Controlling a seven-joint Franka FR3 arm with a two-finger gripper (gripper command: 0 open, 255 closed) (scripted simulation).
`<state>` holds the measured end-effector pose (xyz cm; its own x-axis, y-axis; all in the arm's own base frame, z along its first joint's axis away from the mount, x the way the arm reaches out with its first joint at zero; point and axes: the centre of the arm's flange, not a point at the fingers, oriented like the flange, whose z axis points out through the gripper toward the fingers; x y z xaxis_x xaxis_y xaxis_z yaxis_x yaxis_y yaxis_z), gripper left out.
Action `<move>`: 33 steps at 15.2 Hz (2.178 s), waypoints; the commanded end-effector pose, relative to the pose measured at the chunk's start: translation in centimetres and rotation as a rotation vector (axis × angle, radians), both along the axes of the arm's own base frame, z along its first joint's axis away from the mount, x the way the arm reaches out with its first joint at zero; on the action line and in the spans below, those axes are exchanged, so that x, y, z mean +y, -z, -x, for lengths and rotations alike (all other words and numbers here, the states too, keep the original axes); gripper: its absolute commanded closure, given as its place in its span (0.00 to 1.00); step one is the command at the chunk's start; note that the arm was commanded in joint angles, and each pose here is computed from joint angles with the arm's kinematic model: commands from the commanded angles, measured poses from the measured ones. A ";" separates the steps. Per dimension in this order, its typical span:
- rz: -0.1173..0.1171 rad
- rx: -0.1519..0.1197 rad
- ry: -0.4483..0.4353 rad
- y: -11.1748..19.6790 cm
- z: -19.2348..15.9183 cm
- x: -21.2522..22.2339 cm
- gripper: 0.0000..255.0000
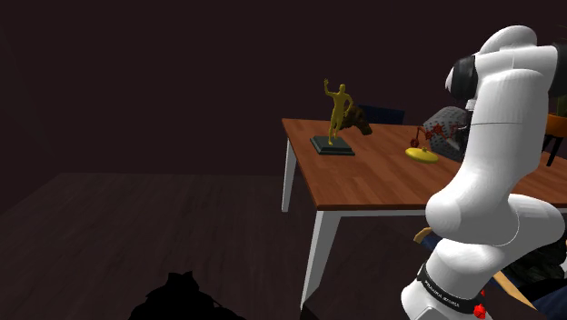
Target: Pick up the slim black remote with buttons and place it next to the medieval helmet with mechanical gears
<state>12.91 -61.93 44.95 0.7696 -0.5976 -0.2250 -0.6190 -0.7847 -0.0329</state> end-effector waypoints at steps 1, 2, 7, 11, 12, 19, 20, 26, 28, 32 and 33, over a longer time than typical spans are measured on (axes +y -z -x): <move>0.001 0.000 0.000 1.0 -0.1 -0.1 1.00; 0.001 0.000 0.000 1.5 -0.1 -0.1 1.00; 0.001 0.000 0.000 4.2 -0.1 -0.1 1.00; 0.001 0.000 0.000 6.3 -0.1 -0.1 1.00; 0.001 0.000 0.000 6.8 -0.1 -0.1 1.00; 0.001 0.000 0.000 10.5 -0.1 -0.1 1.00; 0.001 0.000 0.000 11.0 -0.1 -0.1 1.00; 0.001 0.000 0.000 12.8 -0.1 -0.1 1.00; 0.001 0.000 0.000 12.8 -0.1 -0.1 1.00; 0.001 0.000 0.000 12.8 -0.1 -0.1 0.00; 0.001 0.000 0.000 12.8 -0.1 -0.1 0.00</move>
<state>13.04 -62.01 32.13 0.7696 -0.5977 -0.2244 -0.6190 -0.7847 -0.0326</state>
